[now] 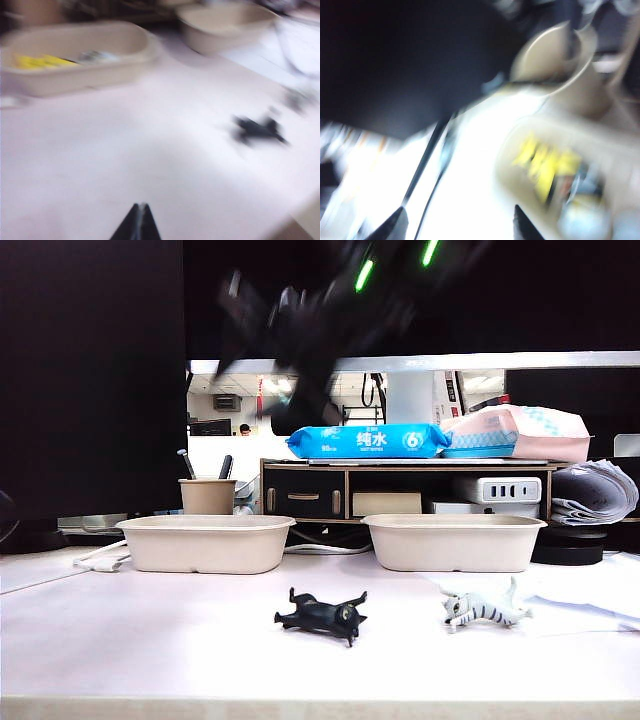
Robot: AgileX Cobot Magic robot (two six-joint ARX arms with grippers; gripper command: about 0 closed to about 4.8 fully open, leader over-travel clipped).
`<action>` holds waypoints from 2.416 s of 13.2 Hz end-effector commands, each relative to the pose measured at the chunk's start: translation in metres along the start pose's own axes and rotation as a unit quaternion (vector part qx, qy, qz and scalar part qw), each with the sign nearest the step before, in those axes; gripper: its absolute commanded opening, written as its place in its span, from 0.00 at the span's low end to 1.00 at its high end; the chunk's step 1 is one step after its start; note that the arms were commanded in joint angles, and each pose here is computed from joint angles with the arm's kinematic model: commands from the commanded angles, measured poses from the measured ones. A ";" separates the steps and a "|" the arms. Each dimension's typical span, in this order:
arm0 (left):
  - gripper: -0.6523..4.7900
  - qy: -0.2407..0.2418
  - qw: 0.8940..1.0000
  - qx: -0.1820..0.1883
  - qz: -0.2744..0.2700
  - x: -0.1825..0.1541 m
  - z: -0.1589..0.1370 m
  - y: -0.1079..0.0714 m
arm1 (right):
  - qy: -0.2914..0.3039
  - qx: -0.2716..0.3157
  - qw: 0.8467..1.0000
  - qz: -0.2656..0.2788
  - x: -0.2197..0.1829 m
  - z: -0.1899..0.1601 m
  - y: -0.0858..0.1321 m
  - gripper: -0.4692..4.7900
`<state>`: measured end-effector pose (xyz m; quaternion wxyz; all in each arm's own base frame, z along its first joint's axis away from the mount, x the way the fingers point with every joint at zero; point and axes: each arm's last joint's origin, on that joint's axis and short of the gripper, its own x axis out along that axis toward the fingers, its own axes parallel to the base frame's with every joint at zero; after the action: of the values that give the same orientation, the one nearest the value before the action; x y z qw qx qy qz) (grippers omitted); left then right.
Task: Put the dolls with similar sizes into the same paper box, while dolls with different sizes go into separate paper boxes.
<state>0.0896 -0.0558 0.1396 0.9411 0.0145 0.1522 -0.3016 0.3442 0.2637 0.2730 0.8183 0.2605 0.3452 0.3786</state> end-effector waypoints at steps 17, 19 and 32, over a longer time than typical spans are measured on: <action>0.11 0.105 0.990 0.030 -0.092 0.012 -0.016 -0.021 | 0.460 -0.250 0.816 -0.245 0.002 -0.139 -0.005 0.61; 0.11 0.105 0.990 0.030 -0.093 0.012 -0.016 -0.021 | 0.463 -0.251 0.812 -0.253 0.004 -0.142 -0.009 0.57; 0.11 -0.090 0.990 0.030 -0.105 -0.012 0.012 -0.022 | 0.284 -0.221 0.890 -0.281 -0.011 -0.067 -0.032 0.27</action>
<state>0.0724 -0.0690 0.1532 0.9129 0.0044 0.0744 -0.4012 0.2951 0.2494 0.2045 0.7718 -0.1713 0.5548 0.2593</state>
